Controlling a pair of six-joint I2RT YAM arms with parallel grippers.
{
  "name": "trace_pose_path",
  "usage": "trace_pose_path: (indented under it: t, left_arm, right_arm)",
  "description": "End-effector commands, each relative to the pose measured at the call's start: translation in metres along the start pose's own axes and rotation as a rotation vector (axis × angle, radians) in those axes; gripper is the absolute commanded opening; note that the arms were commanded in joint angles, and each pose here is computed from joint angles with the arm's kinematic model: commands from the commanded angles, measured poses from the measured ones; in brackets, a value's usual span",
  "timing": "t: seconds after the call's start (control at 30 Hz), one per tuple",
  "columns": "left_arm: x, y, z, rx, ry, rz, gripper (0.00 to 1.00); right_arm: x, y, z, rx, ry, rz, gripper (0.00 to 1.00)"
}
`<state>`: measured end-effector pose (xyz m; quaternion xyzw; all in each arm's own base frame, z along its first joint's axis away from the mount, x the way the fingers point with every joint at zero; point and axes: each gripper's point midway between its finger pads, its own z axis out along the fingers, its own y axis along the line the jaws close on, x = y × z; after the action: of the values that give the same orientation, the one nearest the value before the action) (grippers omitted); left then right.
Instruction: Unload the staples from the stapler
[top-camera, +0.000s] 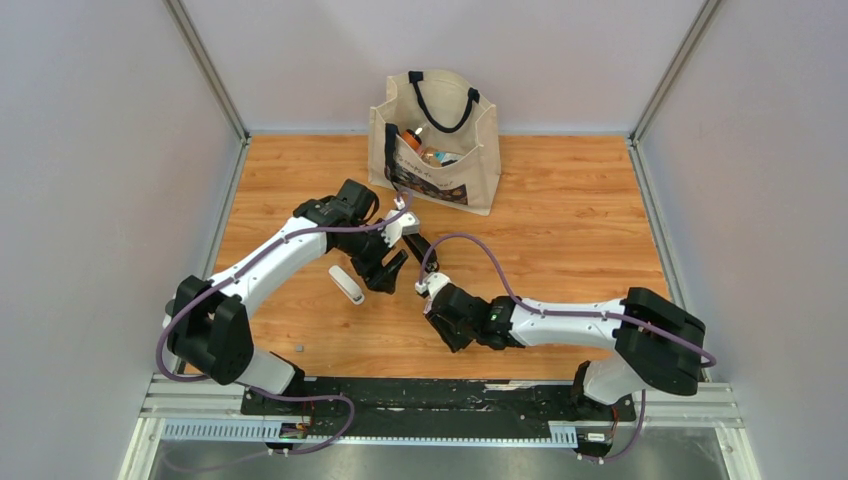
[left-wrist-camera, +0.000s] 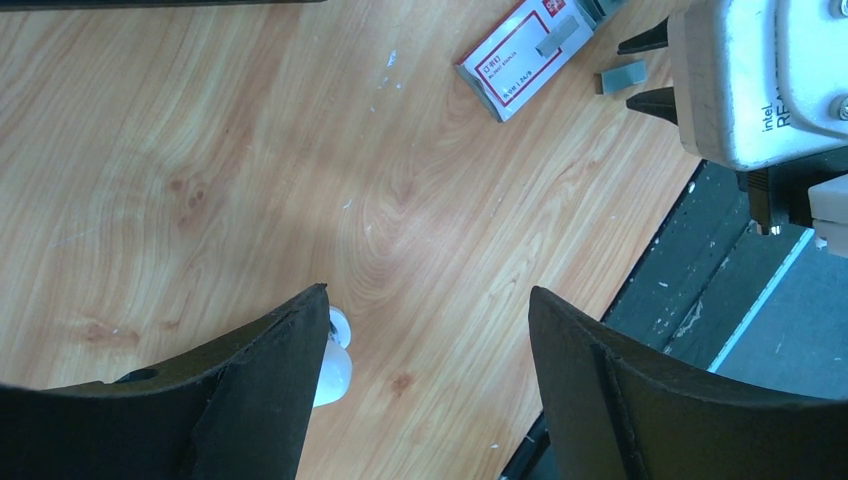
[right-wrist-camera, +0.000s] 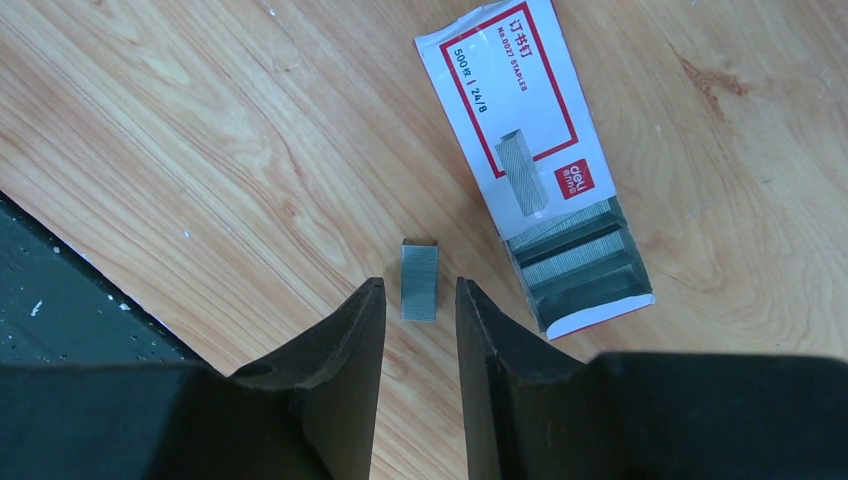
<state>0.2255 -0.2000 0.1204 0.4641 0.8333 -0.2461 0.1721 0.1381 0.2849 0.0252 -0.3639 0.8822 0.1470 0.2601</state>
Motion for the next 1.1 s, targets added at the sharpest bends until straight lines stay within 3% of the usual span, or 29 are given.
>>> trace_pose_path:
  t: [0.0,0.23,0.4,0.53,0.8,1.07]
  left_arm:
    - [-0.013,0.009,-0.002,-0.04,-0.043,0.005,0.81]
    - [-0.027,0.018,-0.001,-0.056,-0.051,-0.005,0.81]
    - [-0.031,0.023,0.003,-0.074,-0.06,-0.004,0.81]
    - [-0.044,0.031,0.016,-0.089,-0.051,0.009,0.81]
    - [-0.074,0.036,0.063,-0.131,-0.006,0.083,0.8]
    - [-0.08,0.026,0.095,-0.103,0.028,0.106,0.8]
  right_arm:
    - [-0.014,0.006,0.0,0.007,-0.023,0.013,0.34]
    - [-0.012,0.006,0.003,0.013,-0.015,0.015,0.33]
    - [-0.015,0.005,0.0,0.019,-0.029,0.027,0.14]
    - [-0.028,0.001,-0.014,0.041,-0.088,0.065,0.11]
    - [-0.049,-0.026,-0.054,0.127,-0.266,0.391,0.05]
    - [-0.033,-0.038,-0.057,0.177,-0.273,0.579,0.06]
